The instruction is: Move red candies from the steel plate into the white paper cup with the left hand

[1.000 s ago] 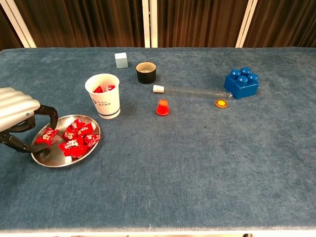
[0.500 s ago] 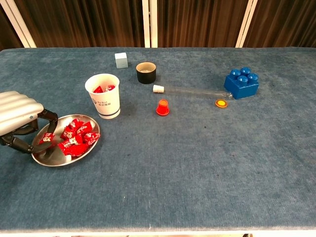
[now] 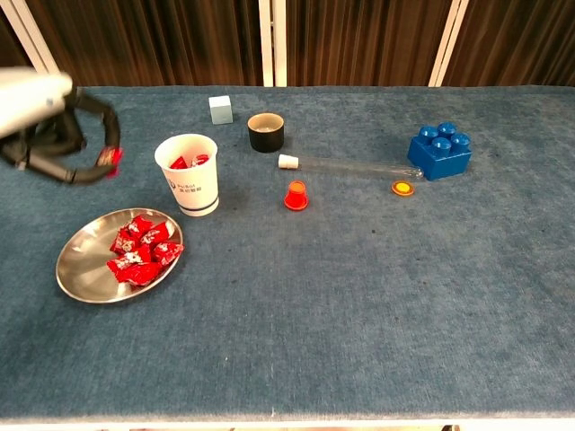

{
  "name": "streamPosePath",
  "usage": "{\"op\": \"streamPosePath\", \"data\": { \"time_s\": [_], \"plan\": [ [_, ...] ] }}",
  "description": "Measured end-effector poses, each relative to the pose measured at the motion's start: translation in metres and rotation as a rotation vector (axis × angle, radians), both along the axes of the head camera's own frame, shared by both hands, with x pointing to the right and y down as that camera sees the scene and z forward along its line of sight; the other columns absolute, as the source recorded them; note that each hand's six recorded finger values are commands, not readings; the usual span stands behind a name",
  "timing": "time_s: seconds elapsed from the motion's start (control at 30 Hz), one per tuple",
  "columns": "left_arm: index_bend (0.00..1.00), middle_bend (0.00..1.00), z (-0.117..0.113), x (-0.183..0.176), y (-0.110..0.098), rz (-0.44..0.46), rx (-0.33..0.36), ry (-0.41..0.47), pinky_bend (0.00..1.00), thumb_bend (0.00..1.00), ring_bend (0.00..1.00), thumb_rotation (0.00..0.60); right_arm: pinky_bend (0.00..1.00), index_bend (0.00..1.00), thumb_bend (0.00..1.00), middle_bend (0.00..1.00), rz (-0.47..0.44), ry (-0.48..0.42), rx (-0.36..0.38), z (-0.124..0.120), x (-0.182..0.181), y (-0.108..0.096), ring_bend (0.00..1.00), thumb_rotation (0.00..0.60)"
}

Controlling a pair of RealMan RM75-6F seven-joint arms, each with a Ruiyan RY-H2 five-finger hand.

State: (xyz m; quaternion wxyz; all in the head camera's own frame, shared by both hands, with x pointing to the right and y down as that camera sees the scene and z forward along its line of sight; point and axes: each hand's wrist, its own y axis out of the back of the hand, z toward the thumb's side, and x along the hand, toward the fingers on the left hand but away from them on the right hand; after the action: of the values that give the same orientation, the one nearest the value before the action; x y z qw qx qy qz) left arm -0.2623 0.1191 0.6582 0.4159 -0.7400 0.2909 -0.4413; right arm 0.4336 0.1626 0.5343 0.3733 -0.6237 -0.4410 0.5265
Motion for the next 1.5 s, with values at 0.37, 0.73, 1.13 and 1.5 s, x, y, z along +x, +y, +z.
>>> {"op": "streamPosePath", "data": {
  "time_s": [0.37,0.73,1.13,1.5],
  "plan": [
    [0.56,0.97,0.009,0.043,-0.040,0.016,-0.038,0.029,0.75,0.35,0.90,0.550,0.00,0.00,0.10,0.00,0.022,0.004,-0.003,0.000,0.008,0.004,0.00,0.600],
    [0.30,0.97,0.023,0.041,-0.040,-0.028,-0.079,0.007,0.75,0.14,0.89,0.559,0.00,0.00,0.10,0.00,0.018,0.002,-0.004,0.001,0.008,0.003,0.00,0.600],
    [0.39,0.97,-0.005,-0.004,-0.009,-0.098,-0.014,0.024,0.75,0.21,0.89,0.561,0.00,0.00,0.10,0.00,0.009,-0.002,-0.001,0.002,0.005,0.001,0.00,0.600],
    [0.41,0.97,0.014,-0.007,0.033,0.012,-0.054,-0.045,0.75,0.22,0.89,0.588,0.00,0.00,0.10,0.00,0.000,-0.005,0.002,0.001,0.001,0.001,0.00,0.600]
  ]
}}
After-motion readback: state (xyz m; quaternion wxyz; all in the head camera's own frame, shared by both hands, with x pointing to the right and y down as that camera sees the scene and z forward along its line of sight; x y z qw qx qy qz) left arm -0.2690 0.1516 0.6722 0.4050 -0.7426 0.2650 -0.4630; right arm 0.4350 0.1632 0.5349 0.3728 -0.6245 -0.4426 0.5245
